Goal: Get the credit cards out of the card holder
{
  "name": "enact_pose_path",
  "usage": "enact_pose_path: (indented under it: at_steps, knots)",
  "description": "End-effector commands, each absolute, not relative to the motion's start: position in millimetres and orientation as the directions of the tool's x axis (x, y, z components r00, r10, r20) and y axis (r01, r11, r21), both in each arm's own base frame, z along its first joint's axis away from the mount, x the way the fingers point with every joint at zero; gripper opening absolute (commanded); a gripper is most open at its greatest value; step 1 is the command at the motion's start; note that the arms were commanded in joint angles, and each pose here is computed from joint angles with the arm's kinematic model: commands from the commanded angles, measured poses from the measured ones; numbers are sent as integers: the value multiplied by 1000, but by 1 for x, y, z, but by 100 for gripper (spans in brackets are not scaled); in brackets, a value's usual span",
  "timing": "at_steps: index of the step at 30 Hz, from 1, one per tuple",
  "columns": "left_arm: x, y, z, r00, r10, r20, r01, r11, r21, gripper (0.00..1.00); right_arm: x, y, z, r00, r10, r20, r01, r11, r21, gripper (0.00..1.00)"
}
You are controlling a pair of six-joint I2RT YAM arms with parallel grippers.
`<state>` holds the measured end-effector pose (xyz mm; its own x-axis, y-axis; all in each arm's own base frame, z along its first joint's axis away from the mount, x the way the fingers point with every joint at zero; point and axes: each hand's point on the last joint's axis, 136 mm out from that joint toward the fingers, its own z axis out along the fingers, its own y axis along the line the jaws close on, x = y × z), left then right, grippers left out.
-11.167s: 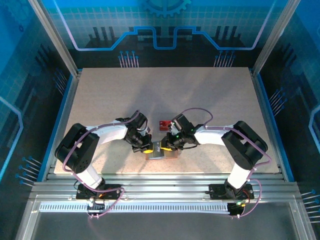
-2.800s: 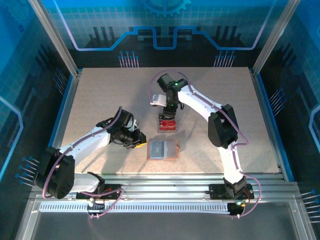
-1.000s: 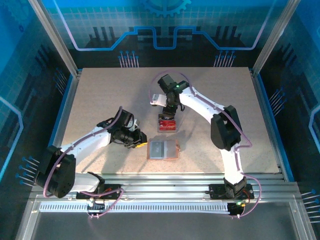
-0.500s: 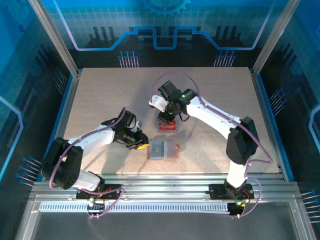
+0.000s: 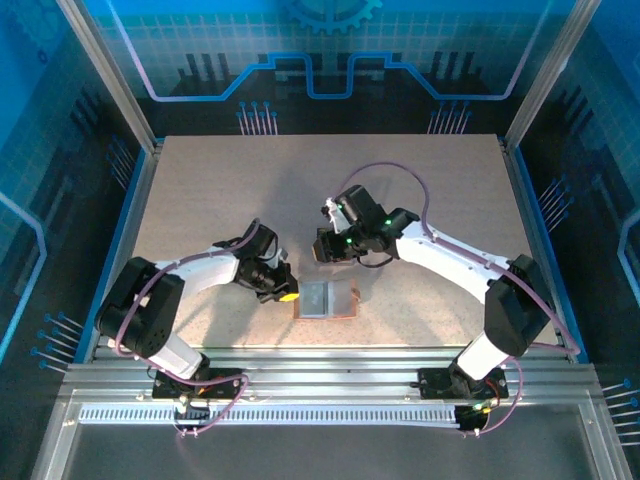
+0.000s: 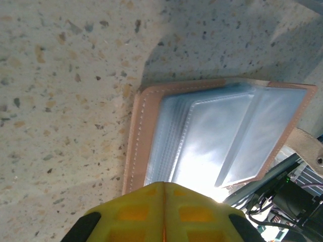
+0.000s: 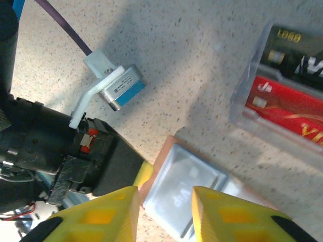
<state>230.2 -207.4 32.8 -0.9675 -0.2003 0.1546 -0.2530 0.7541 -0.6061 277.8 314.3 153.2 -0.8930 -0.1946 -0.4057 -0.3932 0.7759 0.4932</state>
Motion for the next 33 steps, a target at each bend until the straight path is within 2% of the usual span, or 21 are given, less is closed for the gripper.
enact_pose_path:
  at_steps: [1, 4, 10, 33]
  knots:
    - [219, -210, 23, -966, -172, 195, -257, 749, -610, 6, 260, 329, 134, -959, -102, -264, -245, 767, 593, 30]
    - [216, -210, 17, -963, -168, 211, -264, 750, -607, 6, 251, 340, 122, -968, -102, -230, -225, 758, 613, 29]
    - [212, -209, 12, -963, -158, 220, -261, 758, -597, 5, 238, 355, 97, -977, -133, -168, -209, 765, 609, 18]
    - [205, -202, 6, -957, -177, 228, -279, 768, -576, 5, 212, 356, 30, -989, -146, -35, -145, 868, 476, 11]
